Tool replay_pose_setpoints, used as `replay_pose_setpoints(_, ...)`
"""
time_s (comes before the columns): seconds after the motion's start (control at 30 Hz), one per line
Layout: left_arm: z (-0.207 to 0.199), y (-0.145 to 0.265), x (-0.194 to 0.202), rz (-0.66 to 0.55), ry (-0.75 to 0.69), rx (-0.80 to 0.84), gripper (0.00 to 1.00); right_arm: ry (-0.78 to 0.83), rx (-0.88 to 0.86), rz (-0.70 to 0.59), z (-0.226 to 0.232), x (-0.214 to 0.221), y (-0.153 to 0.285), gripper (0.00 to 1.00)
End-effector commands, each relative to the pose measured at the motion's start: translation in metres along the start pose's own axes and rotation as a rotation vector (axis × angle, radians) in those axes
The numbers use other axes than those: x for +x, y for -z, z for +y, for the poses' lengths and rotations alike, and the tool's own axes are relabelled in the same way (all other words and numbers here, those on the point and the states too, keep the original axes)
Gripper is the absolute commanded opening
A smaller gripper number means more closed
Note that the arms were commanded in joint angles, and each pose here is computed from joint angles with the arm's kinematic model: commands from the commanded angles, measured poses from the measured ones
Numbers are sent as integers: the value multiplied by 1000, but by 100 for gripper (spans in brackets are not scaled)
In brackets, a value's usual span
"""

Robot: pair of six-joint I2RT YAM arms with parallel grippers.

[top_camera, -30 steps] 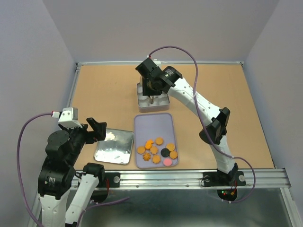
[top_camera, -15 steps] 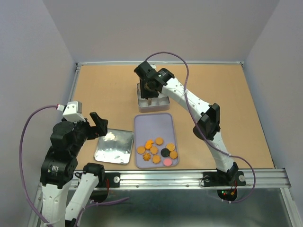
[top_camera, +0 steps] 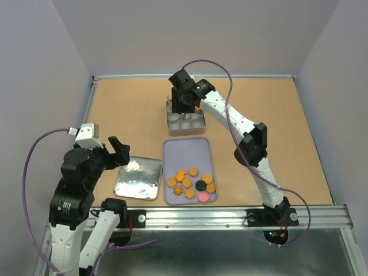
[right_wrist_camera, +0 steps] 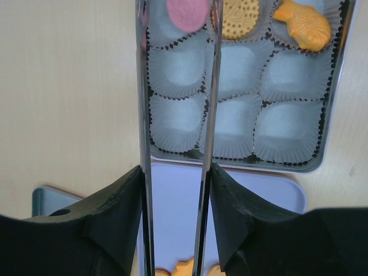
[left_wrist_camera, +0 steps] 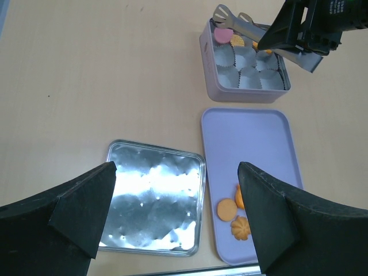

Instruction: Pack the cookies

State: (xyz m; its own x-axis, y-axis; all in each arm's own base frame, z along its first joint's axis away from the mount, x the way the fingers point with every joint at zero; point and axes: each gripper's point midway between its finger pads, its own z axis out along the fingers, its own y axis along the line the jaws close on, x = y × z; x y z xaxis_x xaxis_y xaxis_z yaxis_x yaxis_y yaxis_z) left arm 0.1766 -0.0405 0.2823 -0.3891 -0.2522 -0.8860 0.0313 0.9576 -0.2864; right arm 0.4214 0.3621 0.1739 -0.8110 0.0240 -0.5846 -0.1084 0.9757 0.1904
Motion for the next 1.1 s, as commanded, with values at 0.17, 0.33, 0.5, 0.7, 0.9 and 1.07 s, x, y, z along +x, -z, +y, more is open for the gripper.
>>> replay_pose_setpoints(0.17,-9,2,-13,-59,-42,52,99,-7,-109,-84,25,-27,8,56)
replay_pose_setpoints(0.33,-12,3,-12,-58,-45,70,99,-12,-107,-107,22,-33,26,56)
replay_pose_setpoints(0.5,-12,4,-13,-65,-45,73,99,-14,-113,-151,12,-42,69,56)
replay_pose_setpoints(0.7,-11,-3,-9,-53,-30,65,99,-18,-124,-136,-6,-26,112,54)
replay_pose_setpoints(0.9,-6,-12,-8,-62,-12,36,99,-22,-93,-41,-39,44,147,54)
replay_pose_setpoints(1.07,-7,-15,-8,-73,-21,49,99,-75,-76,53,-69,119,169,53)
